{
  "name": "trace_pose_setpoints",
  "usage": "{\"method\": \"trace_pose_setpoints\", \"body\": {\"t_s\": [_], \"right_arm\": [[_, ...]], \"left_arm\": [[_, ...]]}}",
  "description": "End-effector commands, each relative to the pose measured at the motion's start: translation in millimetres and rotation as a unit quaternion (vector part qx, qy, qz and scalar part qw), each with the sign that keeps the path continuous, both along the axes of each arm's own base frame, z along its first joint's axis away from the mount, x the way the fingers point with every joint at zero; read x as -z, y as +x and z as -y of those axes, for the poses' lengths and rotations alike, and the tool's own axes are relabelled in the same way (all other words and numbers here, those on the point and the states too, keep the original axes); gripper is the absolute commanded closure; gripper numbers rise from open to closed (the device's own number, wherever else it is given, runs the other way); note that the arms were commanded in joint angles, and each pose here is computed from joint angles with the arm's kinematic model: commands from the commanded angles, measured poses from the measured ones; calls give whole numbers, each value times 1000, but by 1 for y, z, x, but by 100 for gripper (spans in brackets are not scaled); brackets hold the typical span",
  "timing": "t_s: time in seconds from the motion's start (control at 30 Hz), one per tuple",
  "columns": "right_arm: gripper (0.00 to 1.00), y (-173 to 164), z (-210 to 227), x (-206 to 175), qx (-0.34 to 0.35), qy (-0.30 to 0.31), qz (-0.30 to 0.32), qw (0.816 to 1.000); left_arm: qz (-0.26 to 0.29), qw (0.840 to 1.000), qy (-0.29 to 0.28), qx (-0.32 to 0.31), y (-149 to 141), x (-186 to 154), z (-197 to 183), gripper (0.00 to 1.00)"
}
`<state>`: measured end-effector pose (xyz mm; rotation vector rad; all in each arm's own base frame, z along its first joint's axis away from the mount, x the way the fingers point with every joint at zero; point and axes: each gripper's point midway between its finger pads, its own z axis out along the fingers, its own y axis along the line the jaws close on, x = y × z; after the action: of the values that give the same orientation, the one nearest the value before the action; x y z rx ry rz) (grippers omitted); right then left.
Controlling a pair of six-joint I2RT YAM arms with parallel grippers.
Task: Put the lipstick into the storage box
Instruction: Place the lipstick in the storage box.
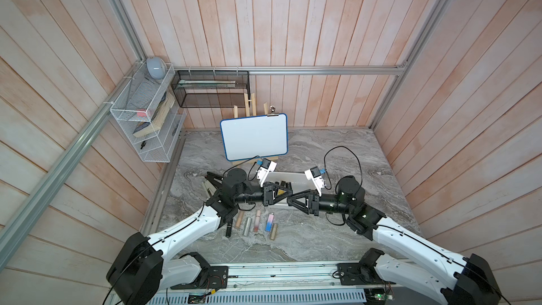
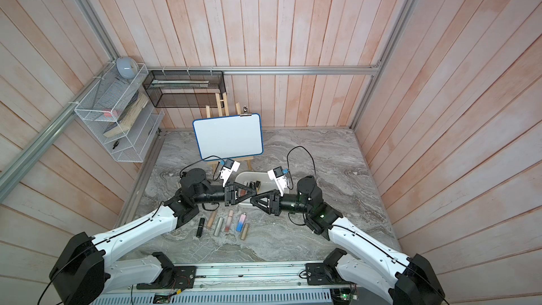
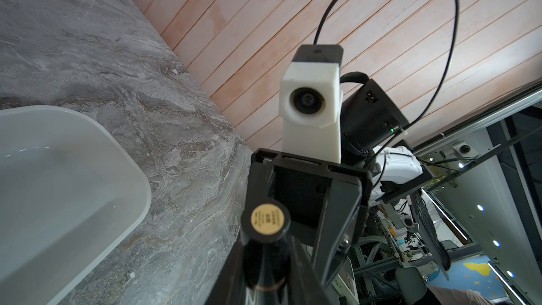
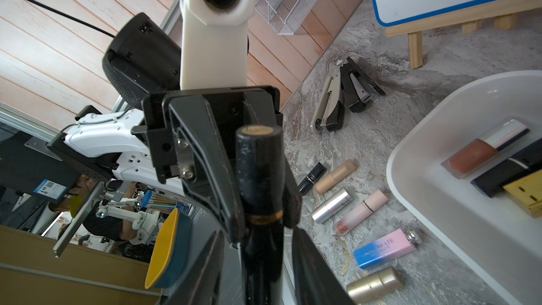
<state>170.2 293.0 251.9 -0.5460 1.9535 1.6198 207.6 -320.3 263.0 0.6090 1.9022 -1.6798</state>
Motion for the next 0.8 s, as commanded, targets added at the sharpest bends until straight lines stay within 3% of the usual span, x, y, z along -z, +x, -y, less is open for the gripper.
{"method": "trace_pose_setpoints", "body": {"t_s": [0.0, 0.17, 0.33, 0.5, 0.6, 0.77], "right_arm": [[43, 4, 2, -4, 14, 2, 10, 1000], [38, 11, 14, -6, 52, -19, 28, 998], [36, 30, 42, 14, 129, -78, 15, 989], [36, 54, 87, 58, 240, -193, -19, 951], [36, 58, 106, 77, 273, -249, -30, 929], [36, 55, 113, 90, 278, -275, -40, 919]], "left_arm": [[15, 1000, 7, 0, 3, -3, 2, 77], [-4, 996, 65, -54, 26, 16, -4, 77], [-22, 980, 159, -118, 60, 45, -8, 77], [-29, 951, 259, -169, 92, 83, -12, 77], [-22, 934, 311, -177, 105, 103, -7, 77], [-9, 903, 390, -180, 124, 138, 5, 77]]}}
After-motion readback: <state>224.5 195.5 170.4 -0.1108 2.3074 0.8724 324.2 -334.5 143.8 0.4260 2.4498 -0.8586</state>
